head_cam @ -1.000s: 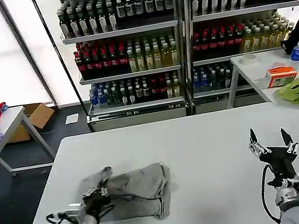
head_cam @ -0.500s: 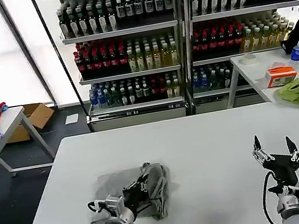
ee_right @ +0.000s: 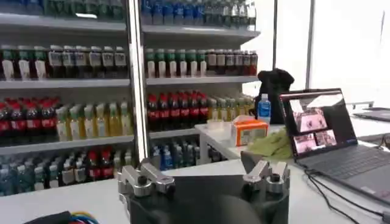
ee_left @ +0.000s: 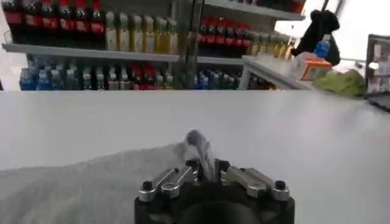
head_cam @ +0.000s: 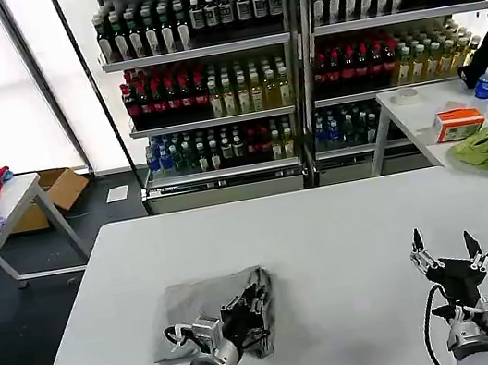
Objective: Fold and organize the clothes.
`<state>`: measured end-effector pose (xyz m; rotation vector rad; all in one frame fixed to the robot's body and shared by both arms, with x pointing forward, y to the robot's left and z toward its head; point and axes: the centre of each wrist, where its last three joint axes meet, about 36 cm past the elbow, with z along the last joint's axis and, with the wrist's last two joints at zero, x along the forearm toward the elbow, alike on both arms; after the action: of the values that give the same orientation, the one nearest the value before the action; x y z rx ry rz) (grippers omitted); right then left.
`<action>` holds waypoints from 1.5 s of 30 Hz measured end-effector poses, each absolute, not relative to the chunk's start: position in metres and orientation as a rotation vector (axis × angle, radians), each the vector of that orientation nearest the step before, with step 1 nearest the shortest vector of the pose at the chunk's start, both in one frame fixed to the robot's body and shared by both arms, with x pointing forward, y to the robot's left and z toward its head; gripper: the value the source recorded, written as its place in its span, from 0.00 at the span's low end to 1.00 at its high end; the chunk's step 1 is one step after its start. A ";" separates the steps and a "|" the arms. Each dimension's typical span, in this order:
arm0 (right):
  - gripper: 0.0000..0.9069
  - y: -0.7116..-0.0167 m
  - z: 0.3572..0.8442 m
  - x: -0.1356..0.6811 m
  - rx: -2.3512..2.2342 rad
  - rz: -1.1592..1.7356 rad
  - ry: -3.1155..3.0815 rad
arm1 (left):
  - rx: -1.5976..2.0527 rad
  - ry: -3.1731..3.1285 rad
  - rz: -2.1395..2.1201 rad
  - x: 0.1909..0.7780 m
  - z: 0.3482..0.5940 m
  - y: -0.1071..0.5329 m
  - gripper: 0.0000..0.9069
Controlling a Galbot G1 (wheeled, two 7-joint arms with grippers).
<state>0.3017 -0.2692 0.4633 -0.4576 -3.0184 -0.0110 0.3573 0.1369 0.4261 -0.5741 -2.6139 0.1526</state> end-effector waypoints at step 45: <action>1.00 -0.243 0.459 0.336 -0.232 -0.030 -3.049 | -0.040 -2.669 0.098 0.350 0.396 0.265 0.94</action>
<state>0.3357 -0.2434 0.4590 -0.2323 -3.0487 -0.0298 0.3497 0.2649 0.3956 -0.0402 -2.6685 0.0976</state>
